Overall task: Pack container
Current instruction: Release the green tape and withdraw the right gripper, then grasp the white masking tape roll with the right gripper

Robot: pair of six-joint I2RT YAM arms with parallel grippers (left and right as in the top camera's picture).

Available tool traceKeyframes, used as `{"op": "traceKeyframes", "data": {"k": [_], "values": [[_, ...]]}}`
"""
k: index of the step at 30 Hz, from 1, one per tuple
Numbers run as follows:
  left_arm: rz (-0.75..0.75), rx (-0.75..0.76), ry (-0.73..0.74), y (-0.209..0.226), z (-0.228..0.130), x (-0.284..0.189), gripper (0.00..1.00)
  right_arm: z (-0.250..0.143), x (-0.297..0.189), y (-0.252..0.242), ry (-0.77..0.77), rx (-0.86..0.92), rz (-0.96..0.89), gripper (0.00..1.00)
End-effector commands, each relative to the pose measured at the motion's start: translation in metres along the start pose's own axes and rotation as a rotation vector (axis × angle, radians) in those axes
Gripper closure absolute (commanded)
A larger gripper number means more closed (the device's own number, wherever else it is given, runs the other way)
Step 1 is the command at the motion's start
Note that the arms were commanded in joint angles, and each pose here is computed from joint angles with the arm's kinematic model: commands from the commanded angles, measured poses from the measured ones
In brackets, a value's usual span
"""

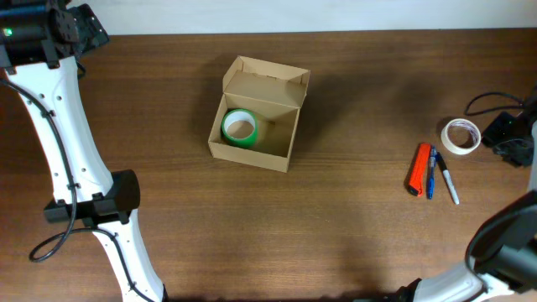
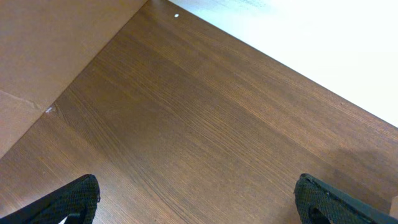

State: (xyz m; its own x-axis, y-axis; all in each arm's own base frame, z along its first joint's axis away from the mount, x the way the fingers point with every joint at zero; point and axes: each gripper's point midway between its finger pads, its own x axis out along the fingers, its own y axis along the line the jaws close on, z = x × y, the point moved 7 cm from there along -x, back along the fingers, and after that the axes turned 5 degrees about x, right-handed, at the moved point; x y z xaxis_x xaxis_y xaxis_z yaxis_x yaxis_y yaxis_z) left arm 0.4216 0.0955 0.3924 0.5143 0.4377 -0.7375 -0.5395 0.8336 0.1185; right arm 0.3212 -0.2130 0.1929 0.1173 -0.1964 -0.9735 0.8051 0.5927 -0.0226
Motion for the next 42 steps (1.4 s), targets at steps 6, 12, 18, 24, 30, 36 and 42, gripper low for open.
{"op": "traceKeyframes", "data": {"k": [6,12,18,24,30,36,42], "values": [[0.010,0.003,-0.009,0.005,0.001,-0.005,0.00,0.007,0.067,0.016,0.106,0.111,0.062,0.58],[0.010,0.003,-0.009,0.005,0.001,-0.005,0.00,0.013,0.091,0.024,0.109,0.184,0.094,0.58],[0.010,0.003,-0.010,0.005,0.001,-0.005,0.00,0.018,0.102,0.029,0.100,0.261,0.114,0.56],[0.010,0.003,-0.009,0.005,0.001,-0.005,0.00,0.016,0.114,0.029,0.119,0.341,0.093,0.56],[0.010,0.003,-0.010,0.005,0.001,-0.005,0.00,0.010,0.134,0.029,0.159,0.357,0.065,0.56],[0.010,0.003,-0.009,0.005,0.001,-0.005,0.00,0.008,0.138,0.028,0.174,0.355,0.058,0.96],[0.010,0.003,-0.010,0.005,0.001,-0.005,0.00,0.007,0.119,0.039,0.189,0.167,0.124,0.96]]}}
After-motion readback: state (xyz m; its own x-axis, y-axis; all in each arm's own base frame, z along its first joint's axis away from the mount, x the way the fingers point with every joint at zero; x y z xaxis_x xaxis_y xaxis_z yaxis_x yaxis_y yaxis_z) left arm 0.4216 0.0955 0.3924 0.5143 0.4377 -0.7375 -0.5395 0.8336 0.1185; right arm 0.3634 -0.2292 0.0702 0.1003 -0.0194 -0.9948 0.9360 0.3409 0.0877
